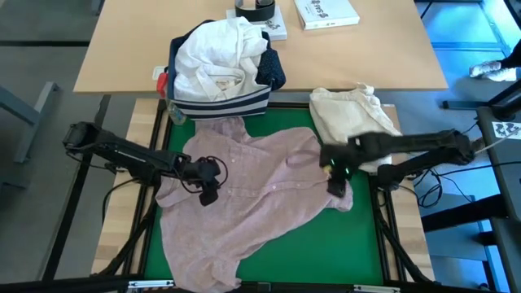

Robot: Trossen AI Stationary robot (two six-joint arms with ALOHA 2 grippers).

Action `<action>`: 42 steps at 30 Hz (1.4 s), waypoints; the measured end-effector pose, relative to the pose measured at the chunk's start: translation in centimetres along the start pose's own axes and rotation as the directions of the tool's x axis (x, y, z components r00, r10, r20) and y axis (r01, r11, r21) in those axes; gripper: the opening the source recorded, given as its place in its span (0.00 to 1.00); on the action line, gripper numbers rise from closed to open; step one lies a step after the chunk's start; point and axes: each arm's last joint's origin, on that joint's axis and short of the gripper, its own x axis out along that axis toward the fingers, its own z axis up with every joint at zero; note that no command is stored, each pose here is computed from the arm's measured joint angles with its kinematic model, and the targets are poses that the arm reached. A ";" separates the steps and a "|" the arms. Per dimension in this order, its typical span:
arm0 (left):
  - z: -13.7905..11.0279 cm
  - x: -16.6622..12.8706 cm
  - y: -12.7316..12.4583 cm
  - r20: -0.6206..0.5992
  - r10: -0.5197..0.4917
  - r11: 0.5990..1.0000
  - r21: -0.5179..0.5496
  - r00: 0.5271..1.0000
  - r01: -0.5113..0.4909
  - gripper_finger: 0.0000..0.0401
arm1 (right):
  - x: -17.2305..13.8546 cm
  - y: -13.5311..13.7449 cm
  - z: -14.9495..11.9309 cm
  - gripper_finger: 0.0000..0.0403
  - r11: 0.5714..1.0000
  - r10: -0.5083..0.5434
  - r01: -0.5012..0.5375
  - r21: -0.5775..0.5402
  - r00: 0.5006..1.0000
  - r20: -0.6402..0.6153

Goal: Fold laundry
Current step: Fold the red polo

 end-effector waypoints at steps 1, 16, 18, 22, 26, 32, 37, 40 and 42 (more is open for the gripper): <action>-0.2 0.1 0.0 -0.005 0.000 1.000 0.002 1.000 0.000 0.21 | 0.4 1.0 -0.8 0.46 0.999 0.030 -0.030 -0.017 0.999 -0.020; -0.3 0.1 0.0 0.009 0.009 0.999 0.042 1.000 -0.010 0.21 | 10.9 3.9 -7.7 0.46 0.915 -0.320 0.325 -0.238 0.945 0.064; -0.3 0.1 0.1 0.018 0.022 0.999 0.034 1.000 -0.023 0.21 | 12.0 3.5 -7.7 0.46 0.899 -0.360 0.370 -0.232 0.929 0.087; -0.7 0.8 0.4 0.043 0.049 0.998 -0.045 0.998 -0.047 0.21 | 14.3 2.6 -8.0 0.44 0.871 -0.421 0.426 -0.244 0.904 0.077; -2.0 2.3 1.0 0.038 0.006 0.993 -0.116 0.999 -0.002 0.21 | 15.4 2.3 -8.2 0.27 0.877 -0.431 0.428 -0.217 0.902 0.033; -3.7 3.6 2.4 -0.002 0.092 0.987 -0.130 0.996 -0.091 0.21 | 14.5 3.0 -8.1 0.04 0.898 -0.393 0.378 -0.223 0.919 -0.024; -4.1 3.3 3.2 -0.022 0.181 0.975 -0.129 0.983 -0.183 0.21 | 11.4 5.7 -9.1 0.02 0.942 -0.205 0.130 -0.309 0.952 -0.226; -4.0 3.3 3.4 -0.015 0.202 0.970 -0.133 0.979 -0.202 0.21 | 9.6 7.3 -10.3 0.03 0.942 -0.029 -0.097 -0.321 0.930 -0.366; -4.0 3.3 3.6 -0.007 0.223 0.965 -0.136 0.975 -0.222 0.21 | 8.9 7.6 -11.4 0.03 0.933 -0.007 -0.147 -0.328 0.905 -0.425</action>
